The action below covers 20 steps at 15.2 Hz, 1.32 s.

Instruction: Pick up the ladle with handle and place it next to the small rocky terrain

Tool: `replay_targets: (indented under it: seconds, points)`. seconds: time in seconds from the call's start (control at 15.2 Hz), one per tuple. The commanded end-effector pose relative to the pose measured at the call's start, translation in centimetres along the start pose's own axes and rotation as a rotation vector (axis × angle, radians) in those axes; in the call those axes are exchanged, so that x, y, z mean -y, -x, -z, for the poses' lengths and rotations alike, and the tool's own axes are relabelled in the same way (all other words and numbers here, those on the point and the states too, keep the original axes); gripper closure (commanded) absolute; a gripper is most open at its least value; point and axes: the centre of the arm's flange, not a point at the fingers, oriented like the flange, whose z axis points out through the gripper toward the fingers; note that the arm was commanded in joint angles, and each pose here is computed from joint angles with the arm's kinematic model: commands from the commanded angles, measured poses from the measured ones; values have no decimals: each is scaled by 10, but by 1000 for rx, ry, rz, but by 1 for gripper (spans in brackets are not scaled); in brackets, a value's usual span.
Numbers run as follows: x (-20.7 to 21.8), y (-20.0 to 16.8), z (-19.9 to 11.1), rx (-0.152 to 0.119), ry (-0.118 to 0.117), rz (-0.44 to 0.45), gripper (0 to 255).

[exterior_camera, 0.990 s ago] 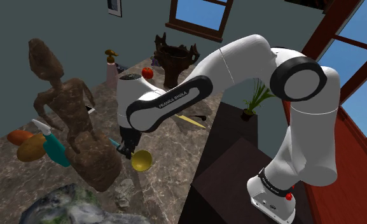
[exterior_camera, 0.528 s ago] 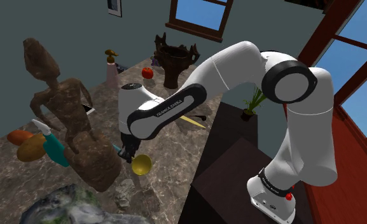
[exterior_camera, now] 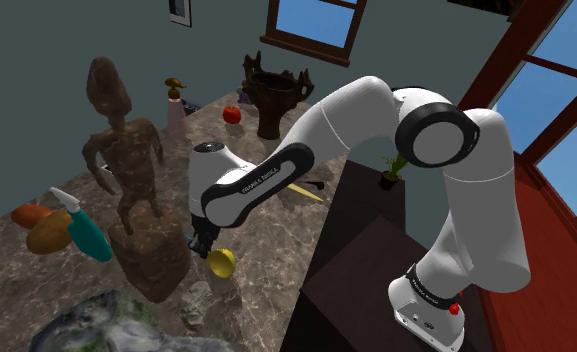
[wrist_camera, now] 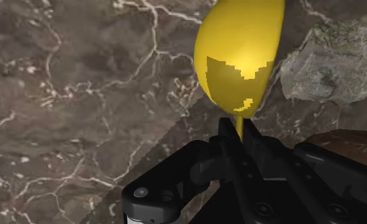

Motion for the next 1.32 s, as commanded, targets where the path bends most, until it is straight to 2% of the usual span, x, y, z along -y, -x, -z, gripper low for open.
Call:
replay_targets:
  seconds: [0.0,0.53,0.59,0.92,1.19,1.25]
  points:
    - [11,7,-21,23,-4,17,255]
    - [11,6,-23,23,-4,17,255]
    - [10,6,-25,23,-4,17,0]
    - [11,7,-23,23,-4,17,0]
    - [11,5,27,23,-4,17,0]
    - [11,5,27,23,-4,17,0]
